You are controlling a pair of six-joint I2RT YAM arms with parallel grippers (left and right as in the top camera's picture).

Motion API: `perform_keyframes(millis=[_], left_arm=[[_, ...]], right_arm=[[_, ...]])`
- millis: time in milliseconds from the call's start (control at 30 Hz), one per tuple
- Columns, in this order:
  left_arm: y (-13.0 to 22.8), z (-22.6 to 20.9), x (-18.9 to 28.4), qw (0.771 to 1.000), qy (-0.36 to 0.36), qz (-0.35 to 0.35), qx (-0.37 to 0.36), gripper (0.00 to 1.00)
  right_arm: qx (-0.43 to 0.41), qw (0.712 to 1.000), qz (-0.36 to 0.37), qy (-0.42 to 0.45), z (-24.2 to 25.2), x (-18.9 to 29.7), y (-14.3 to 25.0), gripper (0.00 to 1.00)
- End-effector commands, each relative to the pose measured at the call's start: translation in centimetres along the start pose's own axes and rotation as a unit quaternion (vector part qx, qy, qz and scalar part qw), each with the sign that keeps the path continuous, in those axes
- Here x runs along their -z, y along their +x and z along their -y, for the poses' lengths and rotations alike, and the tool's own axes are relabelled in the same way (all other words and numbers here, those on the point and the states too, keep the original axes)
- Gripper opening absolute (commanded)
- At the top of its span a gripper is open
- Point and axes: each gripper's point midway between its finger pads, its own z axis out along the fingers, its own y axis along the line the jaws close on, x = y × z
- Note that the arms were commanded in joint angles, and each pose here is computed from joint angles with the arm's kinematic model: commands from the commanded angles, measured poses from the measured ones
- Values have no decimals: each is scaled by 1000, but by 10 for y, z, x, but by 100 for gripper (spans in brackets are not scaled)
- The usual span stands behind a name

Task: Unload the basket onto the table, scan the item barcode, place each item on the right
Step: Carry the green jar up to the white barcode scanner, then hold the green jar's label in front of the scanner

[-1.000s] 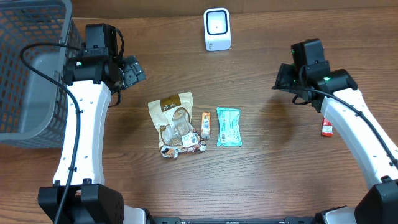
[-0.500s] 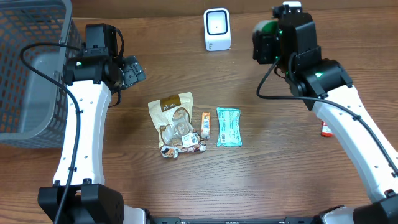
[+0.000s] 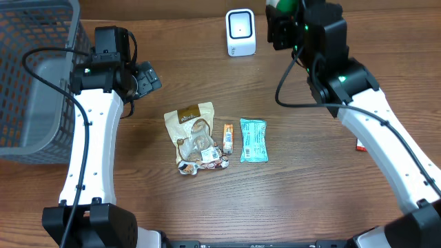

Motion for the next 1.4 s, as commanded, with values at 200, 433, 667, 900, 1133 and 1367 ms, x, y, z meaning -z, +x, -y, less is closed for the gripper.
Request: perform_keyframes(millis=[200, 433, 667, 900, 1133, 1367], left_arm=[[-5, -2, 8, 1000, -1, 13, 0, 100], [-5, -2, 8, 1000, -1, 13, 0, 100], [-5, -2, 8, 1000, -1, 13, 0, 100], [-5, -2, 8, 1000, -1, 13, 0, 100], [-5, -2, 8, 1000, -1, 13, 0, 100], [-5, -2, 8, 1000, -1, 13, 0, 100]], right_arm=[[21, 999, 27, -25, -25, 0, -79, 3], [24, 998, -23, -48, -33, -18, -53, 3], [26, 998, -45, -44, -33, -66, -15, 3], [27, 997, -54, -42, -31, -125, 35, 3], [7, 998, -33, -46, -31, -174, 73, 3], [-45, 997, 21, -55, -29, -214, 100, 3]])
